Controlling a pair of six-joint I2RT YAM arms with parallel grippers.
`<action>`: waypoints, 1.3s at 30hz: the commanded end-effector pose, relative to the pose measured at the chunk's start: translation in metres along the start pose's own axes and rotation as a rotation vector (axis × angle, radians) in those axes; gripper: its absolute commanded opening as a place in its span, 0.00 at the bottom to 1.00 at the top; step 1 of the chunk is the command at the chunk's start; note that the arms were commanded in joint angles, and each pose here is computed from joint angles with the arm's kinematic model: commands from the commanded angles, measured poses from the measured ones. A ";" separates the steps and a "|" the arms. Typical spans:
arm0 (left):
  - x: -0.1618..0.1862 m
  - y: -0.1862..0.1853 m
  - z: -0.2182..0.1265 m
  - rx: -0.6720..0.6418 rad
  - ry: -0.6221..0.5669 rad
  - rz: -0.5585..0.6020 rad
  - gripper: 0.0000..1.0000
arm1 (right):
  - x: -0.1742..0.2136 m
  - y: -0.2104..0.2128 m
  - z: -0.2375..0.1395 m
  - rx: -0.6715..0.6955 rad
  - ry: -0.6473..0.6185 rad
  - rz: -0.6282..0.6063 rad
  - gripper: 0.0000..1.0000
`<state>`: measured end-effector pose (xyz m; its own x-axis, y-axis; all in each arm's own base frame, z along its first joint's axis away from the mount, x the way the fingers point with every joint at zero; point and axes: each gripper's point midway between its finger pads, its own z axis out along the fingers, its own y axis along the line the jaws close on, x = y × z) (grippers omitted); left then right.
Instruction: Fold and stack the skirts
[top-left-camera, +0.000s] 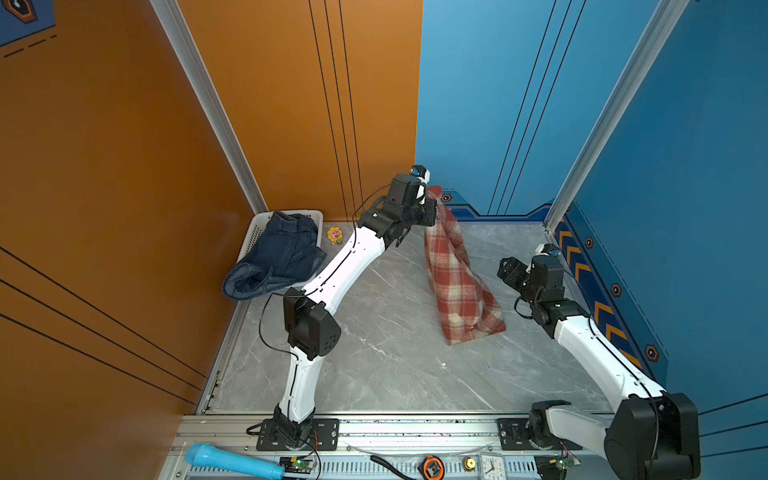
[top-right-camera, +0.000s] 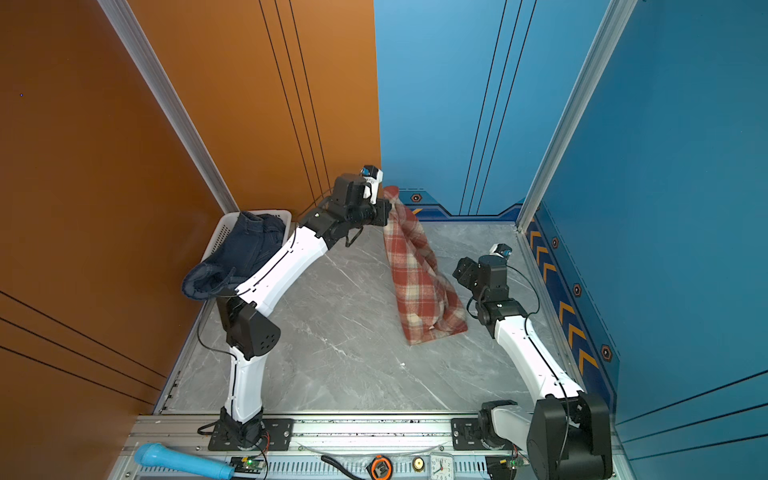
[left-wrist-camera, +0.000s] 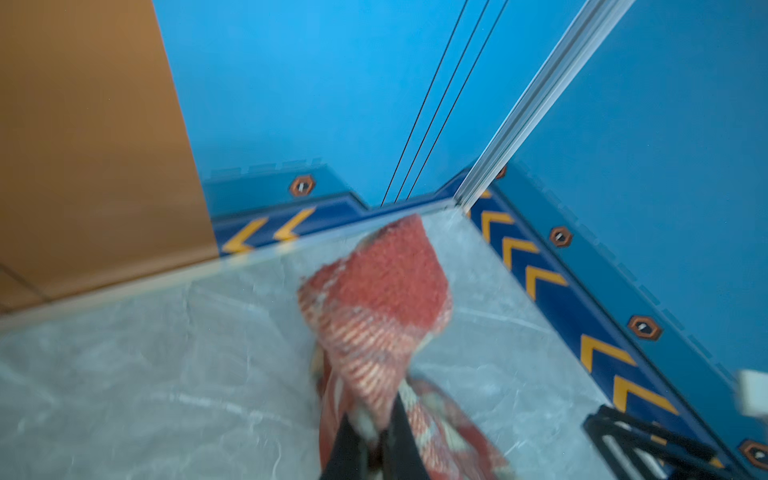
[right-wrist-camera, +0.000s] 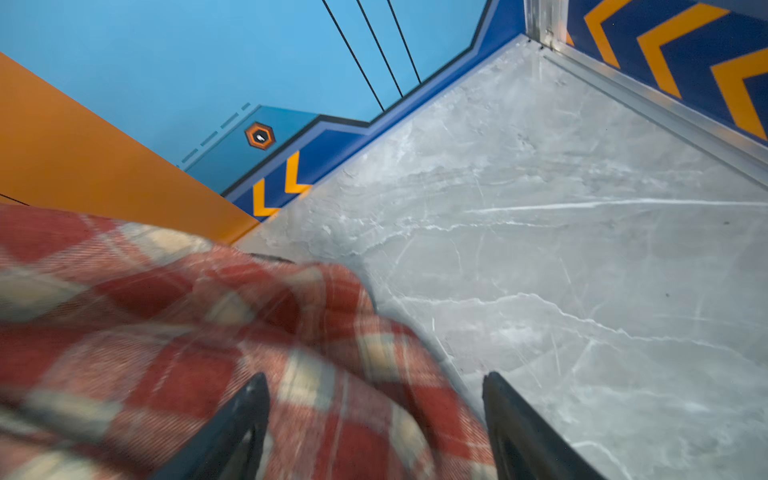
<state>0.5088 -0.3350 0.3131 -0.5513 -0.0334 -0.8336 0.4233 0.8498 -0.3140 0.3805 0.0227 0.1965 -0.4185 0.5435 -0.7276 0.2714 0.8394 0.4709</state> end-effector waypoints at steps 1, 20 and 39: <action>0.024 0.033 0.008 -0.029 0.060 -0.086 0.20 | 0.042 -0.012 -0.003 0.033 0.166 -0.062 0.81; 0.121 0.106 -0.024 -0.266 0.288 -0.075 0.69 | 0.177 -0.002 0.026 0.098 0.542 -0.351 0.80; 0.214 -0.052 -0.028 0.155 0.345 0.189 0.80 | 0.104 0.020 0.025 0.026 0.382 -0.232 0.00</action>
<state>0.3542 -0.3449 0.1621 -0.7002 0.2811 -0.6563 0.5619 0.7841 -0.2636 0.3649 0.0970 0.1082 -0.7706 0.2824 -0.5713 0.1399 0.9495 0.2807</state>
